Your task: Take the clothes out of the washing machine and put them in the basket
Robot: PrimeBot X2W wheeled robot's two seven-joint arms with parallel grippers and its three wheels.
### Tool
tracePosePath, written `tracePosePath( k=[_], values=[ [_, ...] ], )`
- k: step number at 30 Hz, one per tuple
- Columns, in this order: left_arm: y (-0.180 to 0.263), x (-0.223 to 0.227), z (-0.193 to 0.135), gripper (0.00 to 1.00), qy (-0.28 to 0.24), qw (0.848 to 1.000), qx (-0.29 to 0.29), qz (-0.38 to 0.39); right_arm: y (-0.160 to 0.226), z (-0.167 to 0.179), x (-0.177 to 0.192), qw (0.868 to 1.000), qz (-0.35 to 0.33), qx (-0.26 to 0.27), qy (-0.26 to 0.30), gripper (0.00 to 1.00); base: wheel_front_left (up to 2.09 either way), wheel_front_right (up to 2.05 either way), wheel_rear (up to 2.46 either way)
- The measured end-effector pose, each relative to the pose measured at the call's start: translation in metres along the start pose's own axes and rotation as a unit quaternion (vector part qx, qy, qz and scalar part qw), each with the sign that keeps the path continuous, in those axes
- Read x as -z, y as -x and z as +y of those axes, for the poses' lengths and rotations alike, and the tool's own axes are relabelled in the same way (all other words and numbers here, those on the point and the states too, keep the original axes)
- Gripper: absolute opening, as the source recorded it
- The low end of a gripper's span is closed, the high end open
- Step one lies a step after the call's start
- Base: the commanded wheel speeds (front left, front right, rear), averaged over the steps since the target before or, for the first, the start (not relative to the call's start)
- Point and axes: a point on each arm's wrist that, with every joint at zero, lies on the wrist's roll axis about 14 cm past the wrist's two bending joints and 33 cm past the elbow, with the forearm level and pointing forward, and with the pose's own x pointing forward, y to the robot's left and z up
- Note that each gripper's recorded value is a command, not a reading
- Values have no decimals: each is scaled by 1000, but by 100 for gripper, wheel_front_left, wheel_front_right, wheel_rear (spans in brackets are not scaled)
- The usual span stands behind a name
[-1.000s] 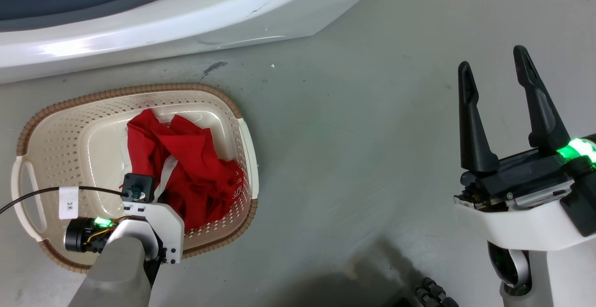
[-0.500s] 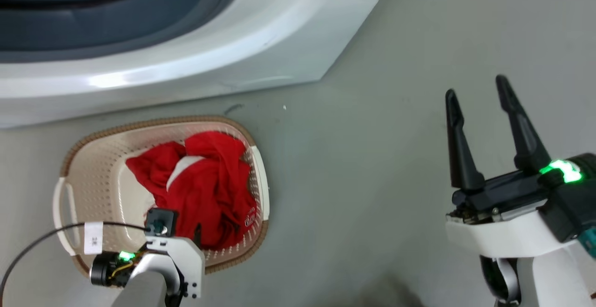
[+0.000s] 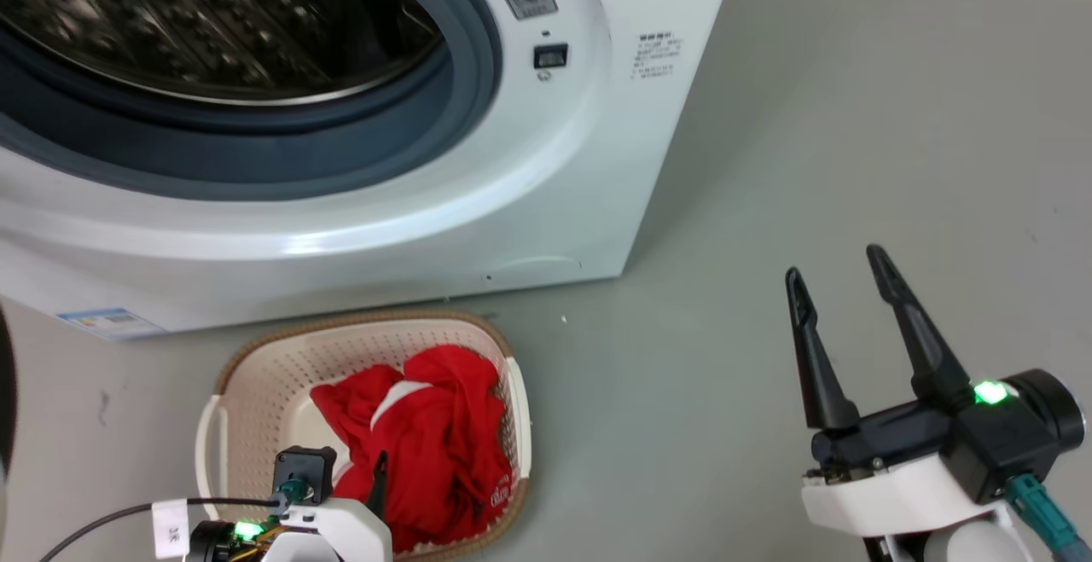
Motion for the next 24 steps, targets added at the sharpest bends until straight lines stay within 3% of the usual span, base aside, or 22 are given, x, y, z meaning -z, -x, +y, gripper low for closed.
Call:
tracePosePath(
  k=[3, 12, 19, 24],
  values=[
    [22, -36, 4, 100, 8, 997, -21, -74, 12, 9, -14, 1000, -16, -9, 0, 100, 0, 0, 0],
    [64, -89, 15, 100, 17, 980, -62, -189, 32, 13, -27, 1000, -28, -10, -2, 100, 0, 0, 0],
    [107, -128, 23, 100, 19, 955, -94, -279, 48, 9, -34, 999, -36, 0, -5, 100, 0, 0, 0],
    [147, -161, 26, 100, 18, 928, -113, -355, 57, 2, -36, 999, -37, 12, -6, 100, 0, 0, 0]
  ],
)
